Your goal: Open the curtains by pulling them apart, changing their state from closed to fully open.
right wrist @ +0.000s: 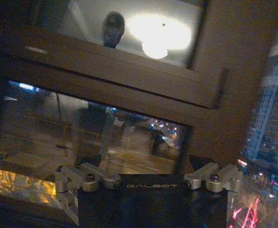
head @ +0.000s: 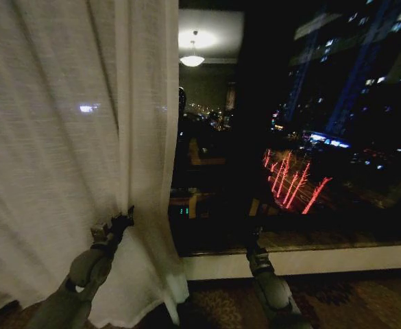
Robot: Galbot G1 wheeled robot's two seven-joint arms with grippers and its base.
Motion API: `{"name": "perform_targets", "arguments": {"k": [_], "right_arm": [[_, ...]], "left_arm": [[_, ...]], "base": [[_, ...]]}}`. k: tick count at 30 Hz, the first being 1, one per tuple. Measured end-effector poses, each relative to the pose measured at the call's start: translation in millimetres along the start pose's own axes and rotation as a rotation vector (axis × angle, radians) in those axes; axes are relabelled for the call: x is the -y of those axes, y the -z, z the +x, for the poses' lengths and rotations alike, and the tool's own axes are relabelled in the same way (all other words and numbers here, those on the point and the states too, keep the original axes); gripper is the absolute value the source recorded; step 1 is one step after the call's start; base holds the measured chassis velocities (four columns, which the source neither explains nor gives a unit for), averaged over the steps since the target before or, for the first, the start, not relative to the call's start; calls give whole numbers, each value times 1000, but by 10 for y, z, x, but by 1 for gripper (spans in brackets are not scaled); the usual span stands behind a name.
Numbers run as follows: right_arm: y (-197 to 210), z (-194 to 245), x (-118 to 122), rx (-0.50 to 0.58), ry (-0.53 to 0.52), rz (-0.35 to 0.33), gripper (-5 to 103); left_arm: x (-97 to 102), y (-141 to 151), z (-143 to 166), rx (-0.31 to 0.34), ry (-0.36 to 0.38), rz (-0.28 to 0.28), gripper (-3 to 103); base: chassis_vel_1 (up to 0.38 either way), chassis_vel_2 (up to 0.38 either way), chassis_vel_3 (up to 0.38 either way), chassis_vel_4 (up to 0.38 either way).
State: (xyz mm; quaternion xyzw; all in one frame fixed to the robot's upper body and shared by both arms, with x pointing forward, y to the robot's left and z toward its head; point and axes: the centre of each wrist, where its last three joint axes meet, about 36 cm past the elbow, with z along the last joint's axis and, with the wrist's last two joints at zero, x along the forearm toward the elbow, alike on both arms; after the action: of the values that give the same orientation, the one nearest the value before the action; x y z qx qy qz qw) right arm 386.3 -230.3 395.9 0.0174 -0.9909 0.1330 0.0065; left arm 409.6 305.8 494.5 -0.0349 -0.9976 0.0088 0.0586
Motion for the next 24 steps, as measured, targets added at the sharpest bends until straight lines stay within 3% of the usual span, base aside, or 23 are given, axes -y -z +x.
{"name": "perform_targets", "arguments": {"k": [24], "right_arm": [[8,12,-88,8,24,-11,100]], "left_arm": [[-32,-23,237,0,17,11,0]], "base": [[356,352,-361,-353]]}}
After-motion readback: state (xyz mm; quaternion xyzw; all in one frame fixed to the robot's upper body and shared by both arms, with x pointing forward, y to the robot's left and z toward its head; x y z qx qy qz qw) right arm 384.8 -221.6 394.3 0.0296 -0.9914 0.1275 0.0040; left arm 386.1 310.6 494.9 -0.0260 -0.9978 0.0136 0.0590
